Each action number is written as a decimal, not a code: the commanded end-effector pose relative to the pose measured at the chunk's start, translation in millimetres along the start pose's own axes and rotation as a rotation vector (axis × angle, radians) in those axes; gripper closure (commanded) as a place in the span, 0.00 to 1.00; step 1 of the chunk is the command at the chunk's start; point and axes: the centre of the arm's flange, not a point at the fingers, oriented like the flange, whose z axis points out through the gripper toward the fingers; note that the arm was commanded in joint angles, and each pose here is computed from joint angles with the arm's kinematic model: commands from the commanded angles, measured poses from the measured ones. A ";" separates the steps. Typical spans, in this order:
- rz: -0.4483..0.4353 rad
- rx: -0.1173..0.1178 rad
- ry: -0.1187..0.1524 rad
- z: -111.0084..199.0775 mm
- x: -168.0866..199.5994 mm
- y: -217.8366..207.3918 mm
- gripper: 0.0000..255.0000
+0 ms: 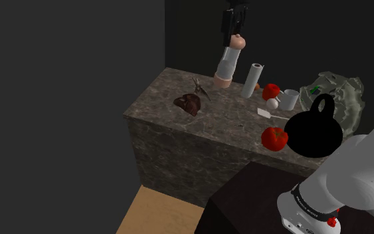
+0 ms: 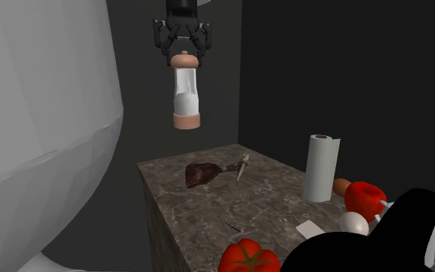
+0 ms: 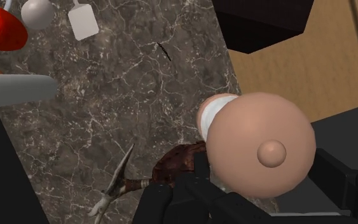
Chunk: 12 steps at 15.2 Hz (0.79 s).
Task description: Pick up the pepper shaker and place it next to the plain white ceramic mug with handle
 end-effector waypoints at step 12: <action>-0.001 0.000 0.000 24.8 -62.2 153.0 1.00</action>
